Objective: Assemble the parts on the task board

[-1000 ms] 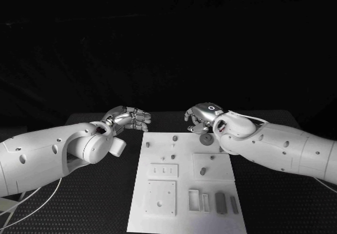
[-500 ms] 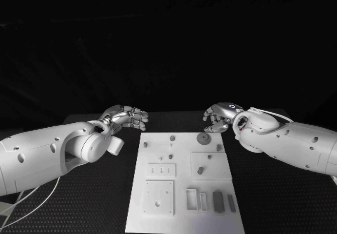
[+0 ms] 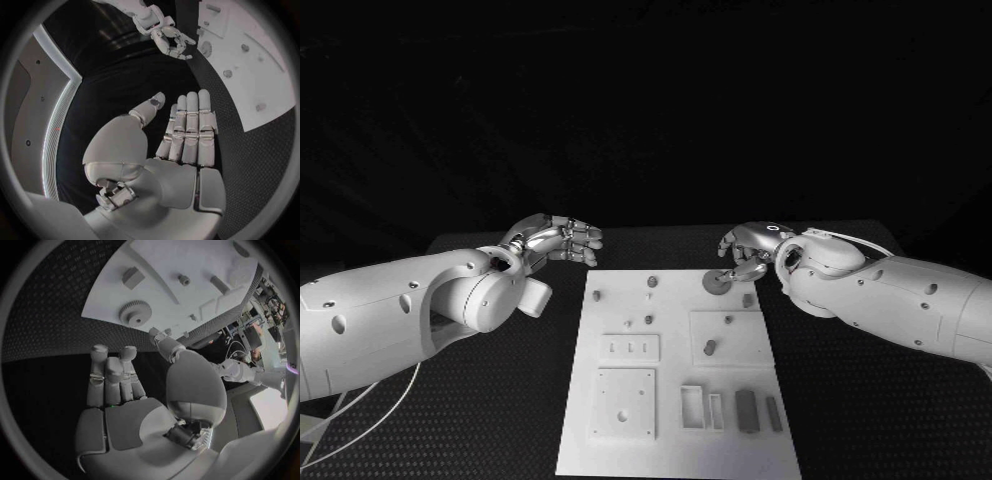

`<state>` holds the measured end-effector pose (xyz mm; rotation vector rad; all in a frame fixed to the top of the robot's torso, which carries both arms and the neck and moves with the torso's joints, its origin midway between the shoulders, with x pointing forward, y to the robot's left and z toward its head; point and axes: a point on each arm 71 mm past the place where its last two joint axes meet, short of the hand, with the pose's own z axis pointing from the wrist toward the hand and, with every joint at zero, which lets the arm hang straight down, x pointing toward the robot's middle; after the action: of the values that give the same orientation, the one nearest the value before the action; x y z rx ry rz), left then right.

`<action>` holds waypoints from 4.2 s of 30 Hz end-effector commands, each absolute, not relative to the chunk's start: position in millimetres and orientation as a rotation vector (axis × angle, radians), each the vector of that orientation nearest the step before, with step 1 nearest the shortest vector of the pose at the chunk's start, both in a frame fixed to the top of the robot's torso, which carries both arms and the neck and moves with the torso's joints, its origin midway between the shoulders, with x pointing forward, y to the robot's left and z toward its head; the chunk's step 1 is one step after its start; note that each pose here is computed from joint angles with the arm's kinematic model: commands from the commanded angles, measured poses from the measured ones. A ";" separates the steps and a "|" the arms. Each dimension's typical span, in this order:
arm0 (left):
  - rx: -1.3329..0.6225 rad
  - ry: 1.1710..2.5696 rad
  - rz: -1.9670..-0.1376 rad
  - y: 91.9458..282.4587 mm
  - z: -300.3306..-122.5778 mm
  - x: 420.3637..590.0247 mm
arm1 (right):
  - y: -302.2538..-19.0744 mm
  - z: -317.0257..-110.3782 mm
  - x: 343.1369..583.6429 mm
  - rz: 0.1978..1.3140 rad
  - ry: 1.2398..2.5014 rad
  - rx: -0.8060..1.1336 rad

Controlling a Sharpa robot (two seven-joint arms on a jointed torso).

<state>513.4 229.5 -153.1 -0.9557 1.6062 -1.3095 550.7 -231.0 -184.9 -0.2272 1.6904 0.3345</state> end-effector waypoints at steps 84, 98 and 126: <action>-0.933 1.616 -1.337 221.3 -151.6 514.6 | -216.6 -224.0 551.0 0.310 1.773 -0.355; -0.937 1.614 -1.332 223.8 -151.6 513.9 | -219.6 -224.1 551.5 0.280 1.770 -0.368; -0.940 1.613 -1.327 225.3 -151.6 513.2 | -220.7 -219.8 549.9 0.261 1.717 -0.368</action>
<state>513.5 227.4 -153.3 -0.9536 1.6120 -1.3125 550.8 -218.5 -215.5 -0.3557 1.6962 0.2860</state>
